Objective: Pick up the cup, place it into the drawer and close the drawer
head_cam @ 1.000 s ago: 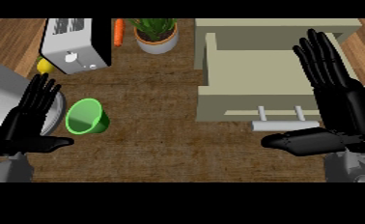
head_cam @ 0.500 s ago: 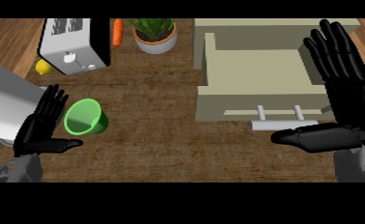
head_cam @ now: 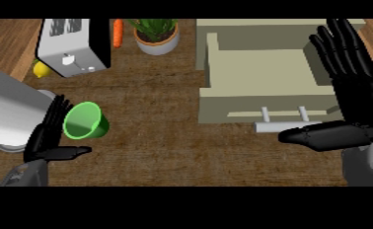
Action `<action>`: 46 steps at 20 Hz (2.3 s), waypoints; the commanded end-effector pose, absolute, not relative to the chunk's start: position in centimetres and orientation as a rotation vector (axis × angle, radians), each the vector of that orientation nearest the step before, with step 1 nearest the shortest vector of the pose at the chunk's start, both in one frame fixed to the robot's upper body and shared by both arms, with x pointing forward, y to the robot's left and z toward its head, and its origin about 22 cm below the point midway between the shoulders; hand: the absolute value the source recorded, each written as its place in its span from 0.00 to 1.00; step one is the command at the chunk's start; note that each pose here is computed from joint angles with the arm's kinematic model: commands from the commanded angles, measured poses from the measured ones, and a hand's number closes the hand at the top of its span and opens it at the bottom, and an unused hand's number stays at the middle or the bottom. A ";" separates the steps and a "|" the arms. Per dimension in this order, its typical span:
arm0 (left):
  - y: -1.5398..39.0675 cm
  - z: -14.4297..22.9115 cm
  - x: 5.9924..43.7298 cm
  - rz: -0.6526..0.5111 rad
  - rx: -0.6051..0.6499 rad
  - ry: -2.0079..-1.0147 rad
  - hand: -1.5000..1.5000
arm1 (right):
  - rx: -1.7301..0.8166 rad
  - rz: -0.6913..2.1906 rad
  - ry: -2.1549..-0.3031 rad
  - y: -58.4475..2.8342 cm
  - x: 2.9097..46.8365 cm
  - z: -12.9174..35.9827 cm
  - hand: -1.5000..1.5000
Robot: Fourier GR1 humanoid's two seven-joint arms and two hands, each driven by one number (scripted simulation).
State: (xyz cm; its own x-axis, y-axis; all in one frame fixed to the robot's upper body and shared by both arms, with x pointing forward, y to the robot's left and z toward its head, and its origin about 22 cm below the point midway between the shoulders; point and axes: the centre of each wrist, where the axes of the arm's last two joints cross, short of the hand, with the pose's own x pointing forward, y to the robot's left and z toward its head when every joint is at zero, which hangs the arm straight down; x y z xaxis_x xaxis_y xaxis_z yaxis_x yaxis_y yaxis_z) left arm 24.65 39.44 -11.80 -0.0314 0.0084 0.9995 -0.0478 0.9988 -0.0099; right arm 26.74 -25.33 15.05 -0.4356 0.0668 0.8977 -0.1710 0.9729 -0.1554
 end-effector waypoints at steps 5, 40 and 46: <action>39.1 -12.4 24.7 0.072 -0.046 -1.661 0.00 | 0.088 0.277 -1.998 -24.7 26.8 15.5 0.00; 27.4 -14.7 27.5 0.203 0.339 -1.959 1.00 | 0.062 0.269 -2.006 -27.3 27.1 15.6 0.00; 26.8 -11.0 32.0 0.227 -0.074 -2.117 1.00 | 0.050 0.273 -1.992 -26.7 27.6 15.5 0.00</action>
